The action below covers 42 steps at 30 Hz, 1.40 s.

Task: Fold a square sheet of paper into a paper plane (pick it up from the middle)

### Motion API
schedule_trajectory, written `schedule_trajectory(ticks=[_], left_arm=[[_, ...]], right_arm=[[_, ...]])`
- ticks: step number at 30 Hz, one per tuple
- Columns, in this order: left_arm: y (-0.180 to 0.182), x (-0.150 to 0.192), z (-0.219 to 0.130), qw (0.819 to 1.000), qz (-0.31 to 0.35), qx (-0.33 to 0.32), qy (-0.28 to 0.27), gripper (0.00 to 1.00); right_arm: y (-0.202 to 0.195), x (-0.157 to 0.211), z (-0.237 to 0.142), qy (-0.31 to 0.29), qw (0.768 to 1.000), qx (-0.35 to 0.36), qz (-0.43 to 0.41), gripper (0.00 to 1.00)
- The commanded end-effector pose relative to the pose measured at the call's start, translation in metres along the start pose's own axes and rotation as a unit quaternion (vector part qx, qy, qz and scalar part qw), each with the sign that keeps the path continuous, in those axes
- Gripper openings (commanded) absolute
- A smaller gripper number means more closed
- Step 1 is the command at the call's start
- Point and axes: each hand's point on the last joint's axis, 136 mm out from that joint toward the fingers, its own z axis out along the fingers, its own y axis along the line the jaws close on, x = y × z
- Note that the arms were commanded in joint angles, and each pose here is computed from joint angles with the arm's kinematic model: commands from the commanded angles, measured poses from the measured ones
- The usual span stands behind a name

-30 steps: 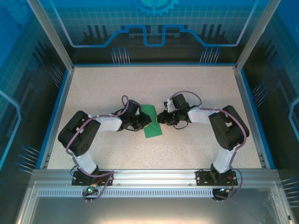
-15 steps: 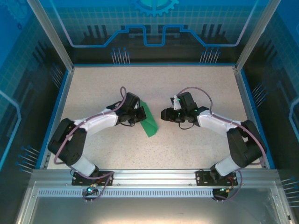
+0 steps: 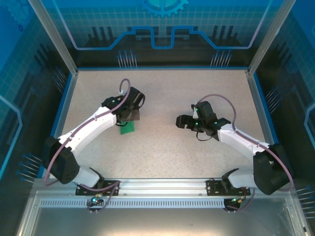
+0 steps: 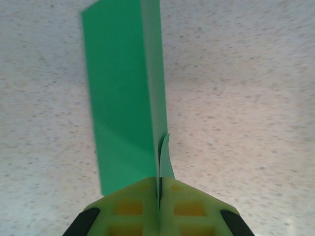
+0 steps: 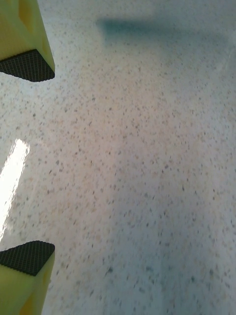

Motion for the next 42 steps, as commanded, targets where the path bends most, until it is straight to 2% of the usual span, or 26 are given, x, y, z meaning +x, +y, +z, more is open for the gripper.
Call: schedule_trajectory(ticks=[1, 9, 19, 24, 31, 36, 42], left_arm=[[0.015, 0.009, 0.011, 0.993, 0.065, -0.096, 0.016, 0.04], [-0.027, 0.024, 0.059, 0.981, 0.121, -0.146, 0.045, 0.04], [-0.096, 0.054, 0.093, 0.976, 0.156, -0.134, 0.075, 0.09], [-0.130, 0.071, 0.102, 0.980, 0.149, -0.083, 0.103, 0.15], [-0.160, 0.078, 0.100, 0.982, 0.139, -0.016, 0.127, 0.33], [-0.188, 0.069, 0.075, 0.982, 0.123, 0.074, 0.127, 0.46], [-0.209, 0.060, 0.040, 0.968, 0.100, 0.185, 0.138, 0.58]], right_arm=[[-0.020, -0.002, -0.010, -0.020, 0.999, 0.036, 0.020, 0.90], [-0.038, -0.001, -0.023, -0.027, 0.997, 0.057, 0.053, 0.90], [-0.049, 0.006, -0.025, -0.022, 0.995, 0.069, 0.073, 0.90], [-0.053, 0.008, -0.025, -0.020, 0.994, 0.074, 0.077, 0.90], [-0.057, 0.012, -0.024, -0.016, 0.994, 0.080, 0.078, 0.91], [-0.056, 0.013, -0.021, -0.010, 0.994, 0.076, 0.077, 0.91], [-0.042, 0.011, -0.017, 0.000, 0.997, 0.046, 0.066, 0.91]])
